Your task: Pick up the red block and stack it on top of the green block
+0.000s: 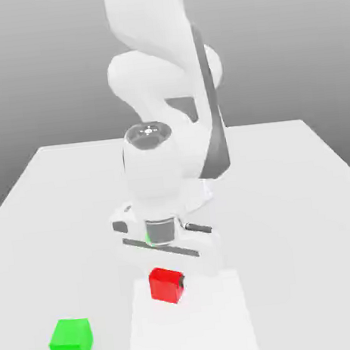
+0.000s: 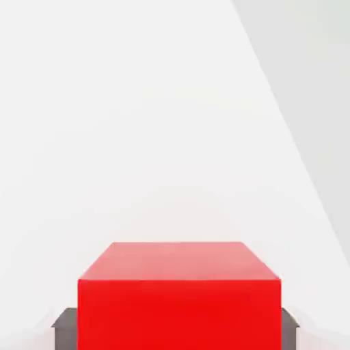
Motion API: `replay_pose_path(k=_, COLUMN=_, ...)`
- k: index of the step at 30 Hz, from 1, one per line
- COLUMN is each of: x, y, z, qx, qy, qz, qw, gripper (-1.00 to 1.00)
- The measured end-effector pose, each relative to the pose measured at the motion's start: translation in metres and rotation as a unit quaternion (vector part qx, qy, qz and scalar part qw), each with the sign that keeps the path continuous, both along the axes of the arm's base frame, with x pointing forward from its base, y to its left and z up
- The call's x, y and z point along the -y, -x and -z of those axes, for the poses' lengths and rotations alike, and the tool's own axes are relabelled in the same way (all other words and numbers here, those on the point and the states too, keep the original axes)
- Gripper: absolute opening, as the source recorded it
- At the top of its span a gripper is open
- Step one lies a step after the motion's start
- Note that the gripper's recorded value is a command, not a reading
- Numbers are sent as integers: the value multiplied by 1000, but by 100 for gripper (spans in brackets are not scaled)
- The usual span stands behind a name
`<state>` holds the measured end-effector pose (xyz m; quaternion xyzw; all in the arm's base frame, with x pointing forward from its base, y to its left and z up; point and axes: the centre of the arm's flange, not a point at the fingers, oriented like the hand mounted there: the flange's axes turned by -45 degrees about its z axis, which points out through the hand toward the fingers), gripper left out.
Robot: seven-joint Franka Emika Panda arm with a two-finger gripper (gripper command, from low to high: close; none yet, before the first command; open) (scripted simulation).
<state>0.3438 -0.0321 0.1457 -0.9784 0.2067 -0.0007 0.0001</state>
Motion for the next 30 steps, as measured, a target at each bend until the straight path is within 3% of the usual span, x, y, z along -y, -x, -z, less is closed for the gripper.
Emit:
replay_pose_path(k=9, x=0, y=0, z=-54, qx=0, qy=0, qz=0, qw=1000, gripper=-100)
replay_pose_path(k=15, x=61, y=-46, z=-78, qx=0, qy=0, qz=141, qw=990, gripper=-100)
replay_pose_path(k=21, x=144, y=-90, z=-97, qx=0, qy=-1, qz=301, qw=953, gripper=-100)
replay_pose_path(k=26, x=161, y=-99, z=-51, qx=0, qy=0, qz=332, qw=943, gripper=-100)
replay_pose_path(k=27, x=161, y=-99, z=-41, qx=0, qy=0, qz=333, qw=943, gripper=100)
replay_pose_path(k=30, x=161, y=-99, z=-41, qx=0, qy=0, qz=333, qw=943, gripper=100)
